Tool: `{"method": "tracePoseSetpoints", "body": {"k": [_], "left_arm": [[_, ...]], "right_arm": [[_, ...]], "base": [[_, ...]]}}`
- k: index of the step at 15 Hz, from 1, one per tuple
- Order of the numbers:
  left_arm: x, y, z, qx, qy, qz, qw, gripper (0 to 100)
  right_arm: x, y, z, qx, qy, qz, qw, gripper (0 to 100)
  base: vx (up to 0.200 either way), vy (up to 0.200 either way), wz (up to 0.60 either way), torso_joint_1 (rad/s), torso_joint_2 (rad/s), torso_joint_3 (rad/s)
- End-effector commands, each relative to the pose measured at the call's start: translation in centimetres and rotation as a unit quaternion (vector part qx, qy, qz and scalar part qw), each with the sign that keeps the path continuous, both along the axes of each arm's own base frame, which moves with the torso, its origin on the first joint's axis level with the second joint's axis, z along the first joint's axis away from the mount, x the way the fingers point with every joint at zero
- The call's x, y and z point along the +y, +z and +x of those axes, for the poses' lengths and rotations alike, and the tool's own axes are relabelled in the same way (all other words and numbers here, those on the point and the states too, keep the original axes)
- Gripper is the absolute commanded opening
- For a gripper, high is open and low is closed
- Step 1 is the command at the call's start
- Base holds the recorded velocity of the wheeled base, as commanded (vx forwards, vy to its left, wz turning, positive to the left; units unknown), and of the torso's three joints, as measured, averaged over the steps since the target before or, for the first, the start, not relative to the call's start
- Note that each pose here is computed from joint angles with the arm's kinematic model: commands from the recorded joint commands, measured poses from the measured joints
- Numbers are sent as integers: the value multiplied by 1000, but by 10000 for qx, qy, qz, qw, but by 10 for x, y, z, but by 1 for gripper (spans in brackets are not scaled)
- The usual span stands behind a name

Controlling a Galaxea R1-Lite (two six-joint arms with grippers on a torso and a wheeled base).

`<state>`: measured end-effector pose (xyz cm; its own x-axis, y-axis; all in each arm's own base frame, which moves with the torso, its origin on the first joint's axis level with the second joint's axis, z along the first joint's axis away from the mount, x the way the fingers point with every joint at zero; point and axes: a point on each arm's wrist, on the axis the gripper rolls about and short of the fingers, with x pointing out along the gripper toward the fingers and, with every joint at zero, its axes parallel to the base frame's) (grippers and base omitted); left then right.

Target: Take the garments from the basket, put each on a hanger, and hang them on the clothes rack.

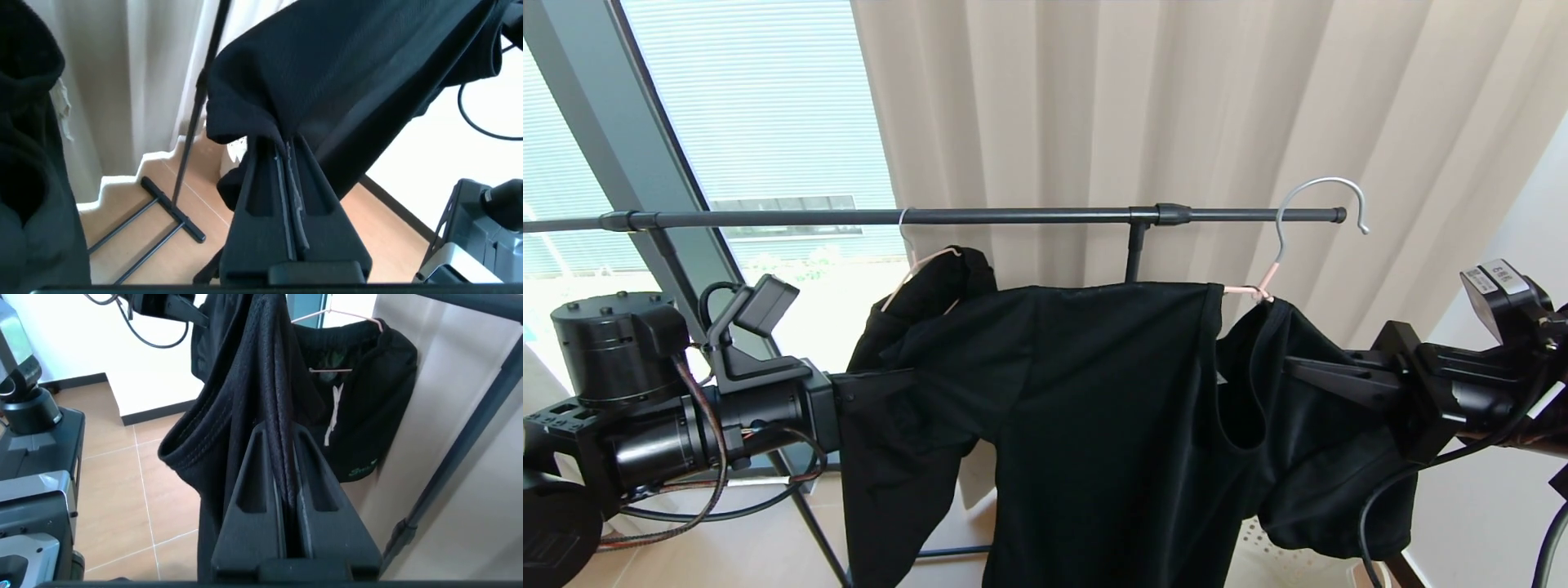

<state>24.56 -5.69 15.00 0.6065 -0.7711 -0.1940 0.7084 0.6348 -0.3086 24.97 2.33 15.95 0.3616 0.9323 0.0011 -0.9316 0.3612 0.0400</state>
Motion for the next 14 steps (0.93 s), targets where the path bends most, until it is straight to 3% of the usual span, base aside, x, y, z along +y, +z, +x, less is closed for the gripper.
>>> {"method": "tracePoseSetpoints", "body": {"k": [1, 14], "left_arm": [[5, 2, -1, -14, 107, -17, 9999, 0], [18, -6, -4, 169, 359, -16, 9992, 0]], "right_arm": [[-2, 0, 2, 0, -45, 0, 10000, 0], [-15, 1, 8, 18, -183, 25, 9998, 0]], "base": [[0, 0, 0, 0, 0, 0], [0, 0, 0, 0, 0, 0]]}}
